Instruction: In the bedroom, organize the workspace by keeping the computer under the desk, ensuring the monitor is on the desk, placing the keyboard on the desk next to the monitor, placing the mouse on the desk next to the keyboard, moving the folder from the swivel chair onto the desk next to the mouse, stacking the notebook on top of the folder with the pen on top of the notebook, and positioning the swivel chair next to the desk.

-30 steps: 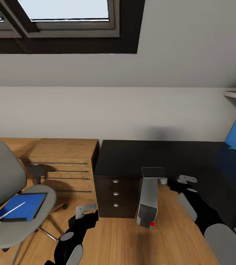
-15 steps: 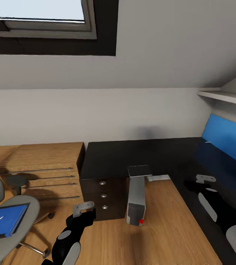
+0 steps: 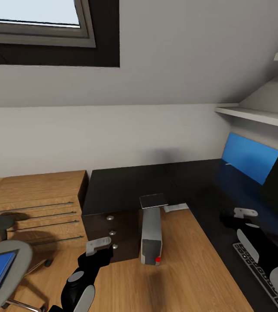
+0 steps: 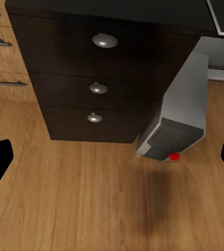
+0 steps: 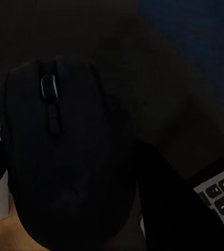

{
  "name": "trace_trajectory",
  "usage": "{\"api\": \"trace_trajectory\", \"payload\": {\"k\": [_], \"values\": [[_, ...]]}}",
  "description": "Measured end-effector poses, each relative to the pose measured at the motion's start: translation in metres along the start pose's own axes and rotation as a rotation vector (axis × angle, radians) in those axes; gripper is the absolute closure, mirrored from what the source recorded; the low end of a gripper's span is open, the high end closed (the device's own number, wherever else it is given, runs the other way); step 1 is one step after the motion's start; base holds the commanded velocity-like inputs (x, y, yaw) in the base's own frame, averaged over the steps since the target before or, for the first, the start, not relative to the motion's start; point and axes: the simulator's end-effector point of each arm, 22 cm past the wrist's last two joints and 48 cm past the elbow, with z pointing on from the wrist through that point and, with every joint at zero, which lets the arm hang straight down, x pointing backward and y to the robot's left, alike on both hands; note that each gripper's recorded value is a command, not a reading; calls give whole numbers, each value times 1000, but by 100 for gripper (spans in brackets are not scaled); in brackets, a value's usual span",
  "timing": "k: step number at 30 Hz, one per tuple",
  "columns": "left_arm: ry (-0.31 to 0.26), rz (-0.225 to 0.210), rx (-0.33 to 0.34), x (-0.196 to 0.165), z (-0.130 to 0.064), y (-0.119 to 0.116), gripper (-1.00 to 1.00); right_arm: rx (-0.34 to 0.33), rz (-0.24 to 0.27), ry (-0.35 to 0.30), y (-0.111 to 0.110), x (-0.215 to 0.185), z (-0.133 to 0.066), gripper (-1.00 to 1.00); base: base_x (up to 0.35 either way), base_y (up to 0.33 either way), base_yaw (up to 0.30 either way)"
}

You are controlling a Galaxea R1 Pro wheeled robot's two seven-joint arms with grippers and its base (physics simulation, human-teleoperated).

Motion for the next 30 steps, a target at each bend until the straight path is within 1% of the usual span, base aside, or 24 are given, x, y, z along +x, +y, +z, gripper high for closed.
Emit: {"api": "trace_trajectory", "payload": {"k": [5, 8, 11, 12, 16, 20, 27, 30], "values": [[0, 0, 0, 0, 0, 0, -100, 0, -2, -4, 0, -1, 0, 100, 0, 0, -1], [0, 1, 1, 0, 0, -1, -100, 13, -5, 2, -3, 3, 1, 100, 0, 0, 0], [0, 1, 1, 0, 0, -1, -100, 53, -16, 29, -18, 22, 5, 100, 0, 0, 0], [0, 1, 2, 0, 0, -1, -100, 78, -25, 40, -28, 35, 8, 100, 0, 0, 0], [0, 2, 2, 0, 0, -1, -100, 106, -37, 71, -40, 56, 10, 100, 26, 0, 0], [-2, 3, 4, 0, -1, -2, -100, 113, -39, 69, -43, 60, 10, 100, 216, 0, 0], [-1, 4, 6, 2, -2, -3, -100, 116, -40, 69, -44, 61, 10, 100, 302, 0, 0], [-1, 4, 6, 2, -2, -3, -100, 124, -41, 86, -48, 69, 11, 100, 228, -11, 0]]}}
